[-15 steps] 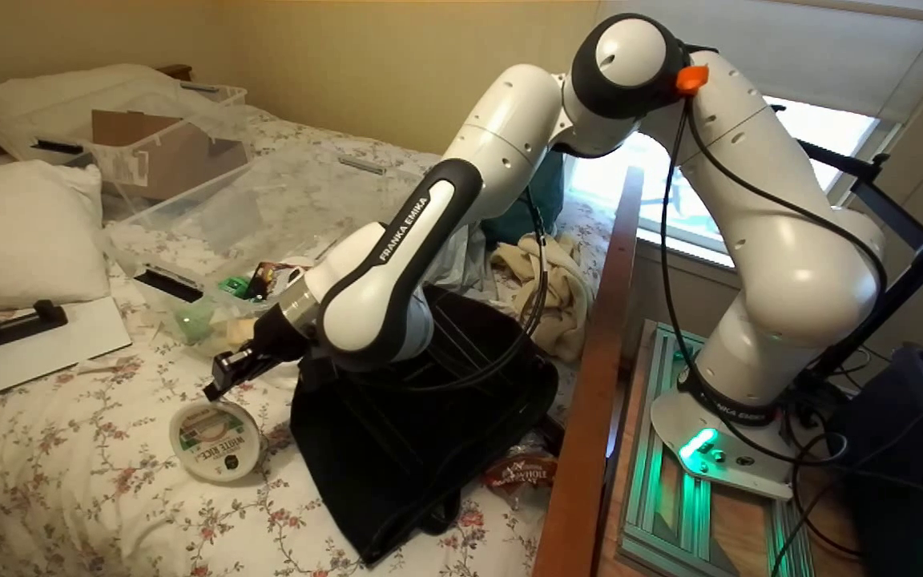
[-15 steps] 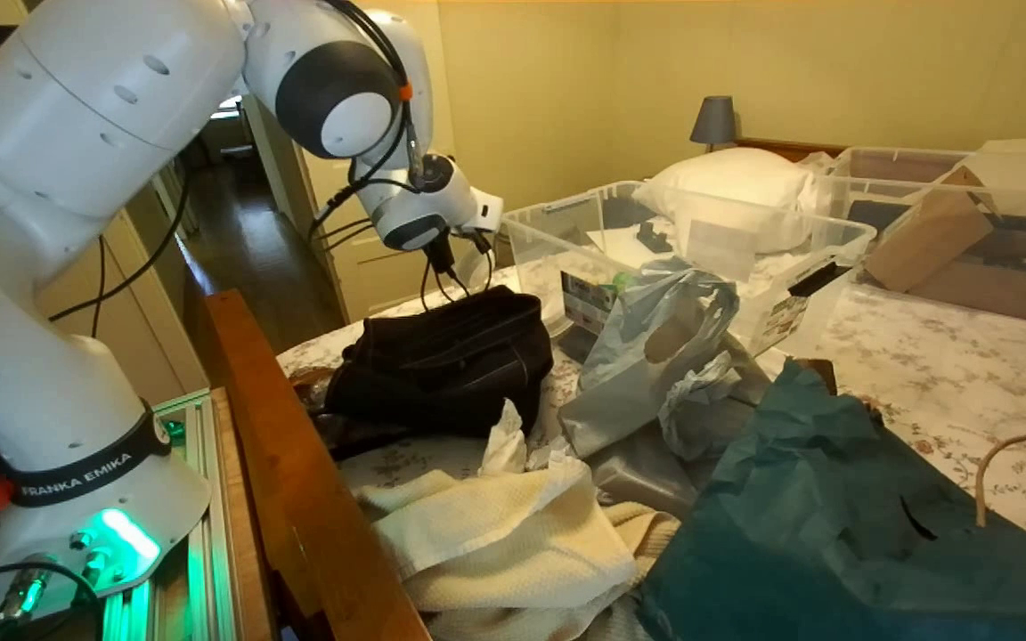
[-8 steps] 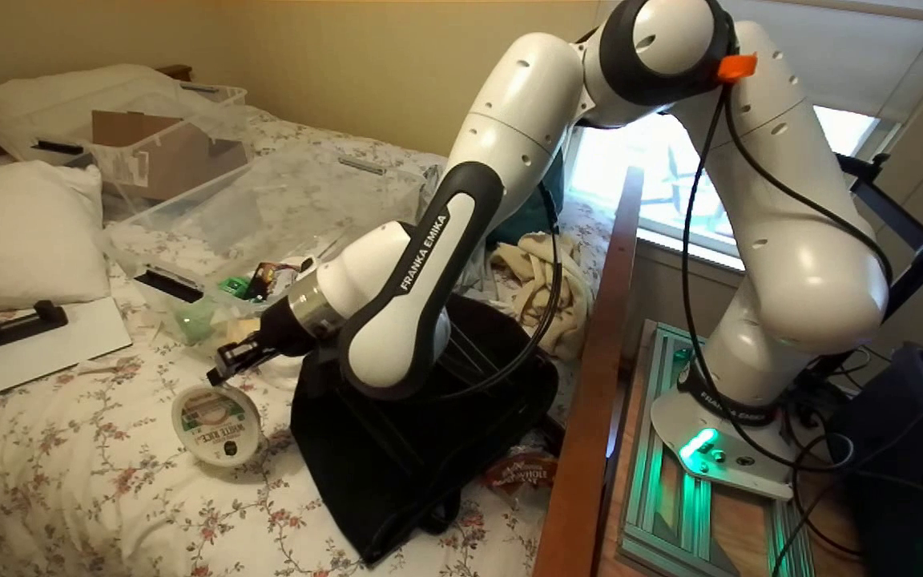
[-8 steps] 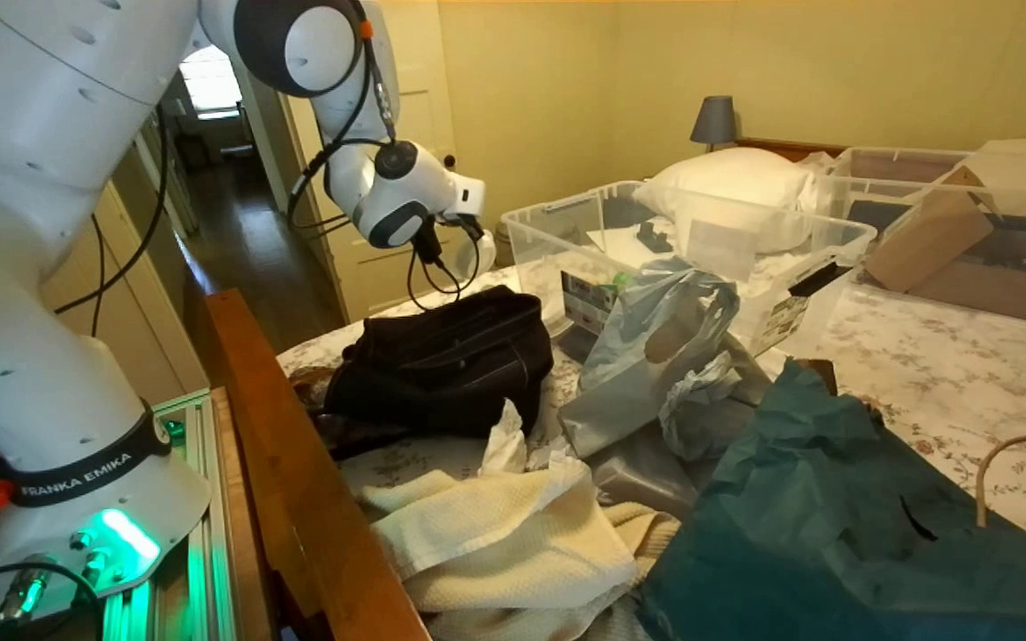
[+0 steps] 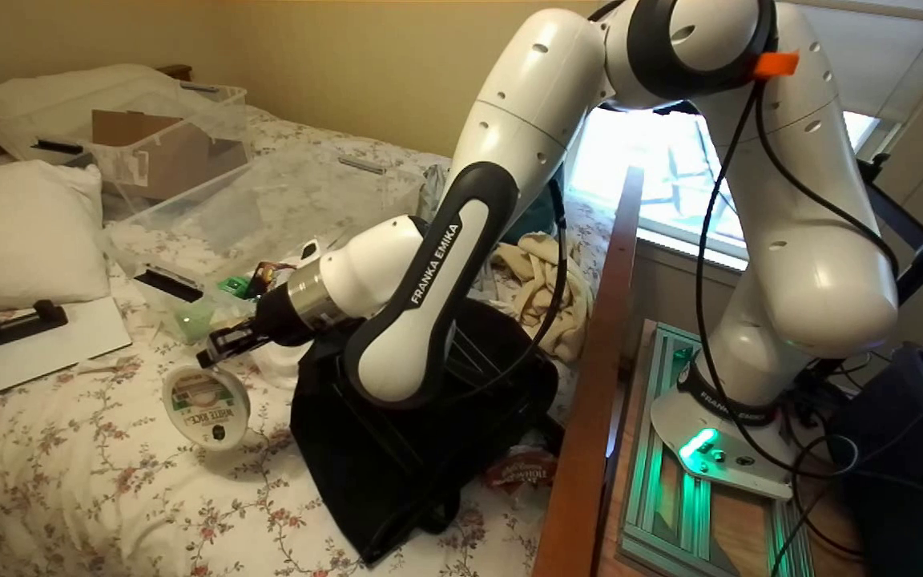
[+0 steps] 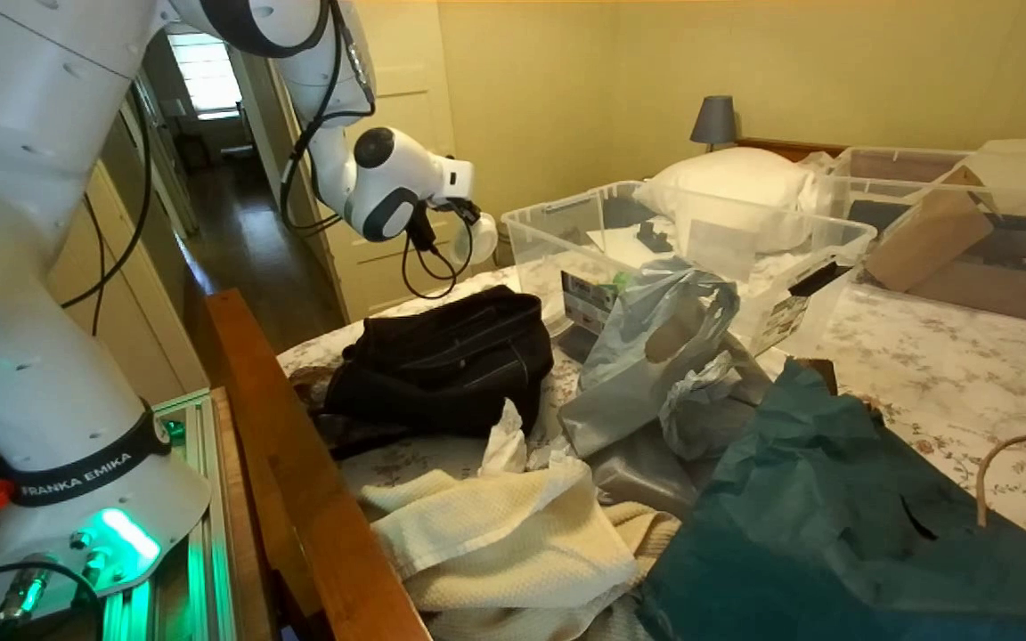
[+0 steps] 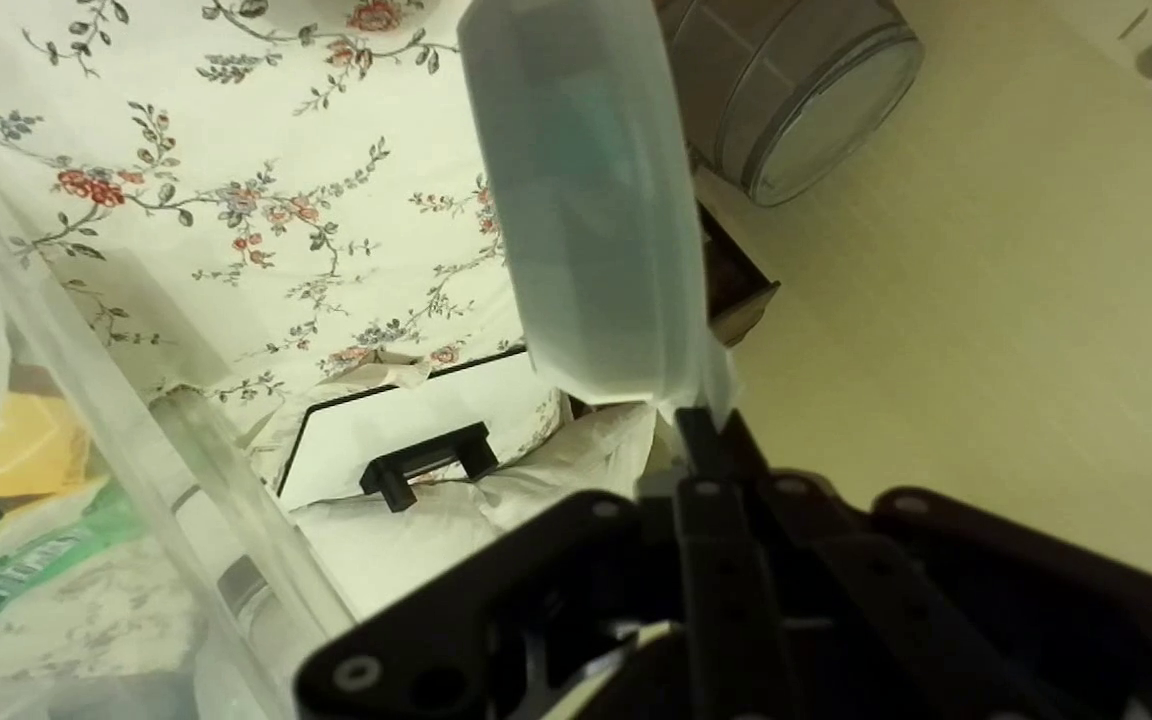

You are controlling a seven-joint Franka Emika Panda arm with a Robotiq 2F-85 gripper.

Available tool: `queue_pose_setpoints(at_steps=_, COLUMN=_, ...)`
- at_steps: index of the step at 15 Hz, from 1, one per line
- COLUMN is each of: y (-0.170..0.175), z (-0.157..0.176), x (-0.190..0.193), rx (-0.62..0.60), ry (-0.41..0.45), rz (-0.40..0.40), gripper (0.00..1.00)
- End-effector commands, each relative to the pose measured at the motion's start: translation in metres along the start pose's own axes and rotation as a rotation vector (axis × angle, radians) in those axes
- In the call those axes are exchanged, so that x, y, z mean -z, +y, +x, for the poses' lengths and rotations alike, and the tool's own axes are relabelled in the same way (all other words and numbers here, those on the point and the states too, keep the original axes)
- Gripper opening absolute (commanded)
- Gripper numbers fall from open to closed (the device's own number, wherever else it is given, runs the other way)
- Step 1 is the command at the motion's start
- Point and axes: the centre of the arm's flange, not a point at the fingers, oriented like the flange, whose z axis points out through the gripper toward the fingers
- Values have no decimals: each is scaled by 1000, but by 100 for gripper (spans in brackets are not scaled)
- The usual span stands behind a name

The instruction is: Put the white bowl in the storage box

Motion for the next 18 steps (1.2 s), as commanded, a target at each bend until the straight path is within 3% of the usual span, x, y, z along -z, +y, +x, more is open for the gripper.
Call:
queue_pose_setpoints(at_steps=1, y=0, z=0, x=0, rx=-1, ry=1, rz=0, gripper=1)
queue_pose_setpoints(at_steps=3, y=1, z=0, x=0, rx=-2, ry=1, rz=-2, gripper=1)
queue_pose_setpoints(at_steps=18, y=20, z=35, x=47, rx=-336, ry=439, rz=154, gripper=0)
